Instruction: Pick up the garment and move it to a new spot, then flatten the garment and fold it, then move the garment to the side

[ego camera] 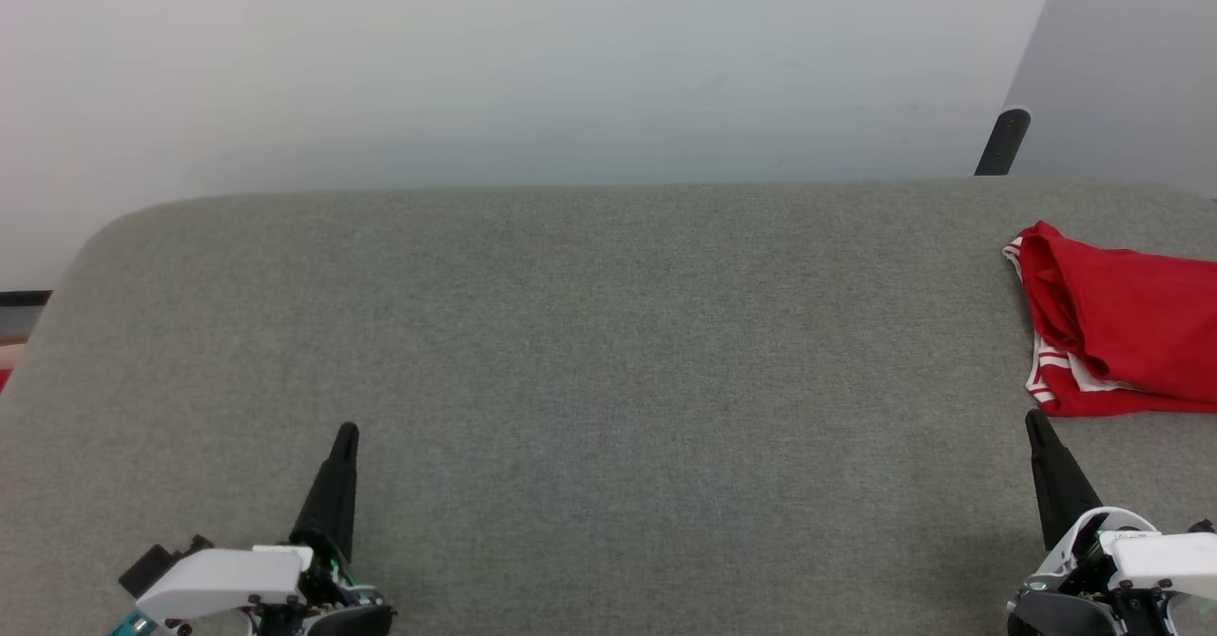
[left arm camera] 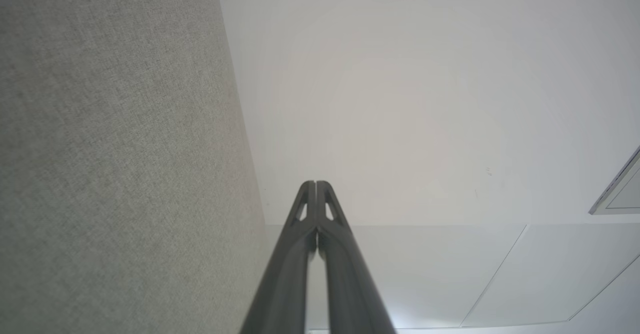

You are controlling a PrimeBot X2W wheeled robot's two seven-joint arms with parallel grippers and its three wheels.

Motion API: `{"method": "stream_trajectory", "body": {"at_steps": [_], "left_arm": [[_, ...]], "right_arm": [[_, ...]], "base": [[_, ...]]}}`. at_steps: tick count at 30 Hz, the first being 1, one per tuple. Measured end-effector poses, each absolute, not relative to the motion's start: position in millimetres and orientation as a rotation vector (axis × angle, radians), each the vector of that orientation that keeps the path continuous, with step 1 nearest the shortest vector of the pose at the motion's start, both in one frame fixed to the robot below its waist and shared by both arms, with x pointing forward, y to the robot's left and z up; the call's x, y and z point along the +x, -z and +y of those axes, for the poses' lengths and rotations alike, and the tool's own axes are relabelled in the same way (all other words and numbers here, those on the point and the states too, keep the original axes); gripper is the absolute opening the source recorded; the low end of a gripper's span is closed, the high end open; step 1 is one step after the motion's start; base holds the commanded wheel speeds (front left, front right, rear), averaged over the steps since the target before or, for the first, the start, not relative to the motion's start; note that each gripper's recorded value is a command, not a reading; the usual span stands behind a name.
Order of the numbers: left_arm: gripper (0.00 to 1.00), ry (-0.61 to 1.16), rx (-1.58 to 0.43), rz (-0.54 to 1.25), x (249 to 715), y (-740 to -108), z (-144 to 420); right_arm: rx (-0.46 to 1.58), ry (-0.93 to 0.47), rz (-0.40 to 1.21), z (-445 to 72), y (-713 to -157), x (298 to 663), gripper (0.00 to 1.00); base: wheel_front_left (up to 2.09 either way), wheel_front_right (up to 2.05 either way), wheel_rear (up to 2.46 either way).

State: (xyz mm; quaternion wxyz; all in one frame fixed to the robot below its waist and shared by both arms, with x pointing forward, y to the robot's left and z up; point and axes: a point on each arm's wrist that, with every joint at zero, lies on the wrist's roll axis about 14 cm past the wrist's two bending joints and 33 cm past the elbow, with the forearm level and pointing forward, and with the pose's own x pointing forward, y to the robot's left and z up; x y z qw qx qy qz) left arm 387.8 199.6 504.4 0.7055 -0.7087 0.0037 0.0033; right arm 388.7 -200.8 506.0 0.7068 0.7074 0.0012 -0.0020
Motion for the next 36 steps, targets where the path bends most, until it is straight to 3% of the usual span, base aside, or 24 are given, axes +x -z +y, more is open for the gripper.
{"method": "stream_trajectory", "body": {"at_steps": [36], "left_arm": [[0.0,-0.007,-1.575,0.008,387.8,-504.4,199.5]], "right_arm": [[1.572,0.004,0.003,-200.7,-506.0,388.7,0.0]], "base": [[0.0,0.0,0.0]]}}
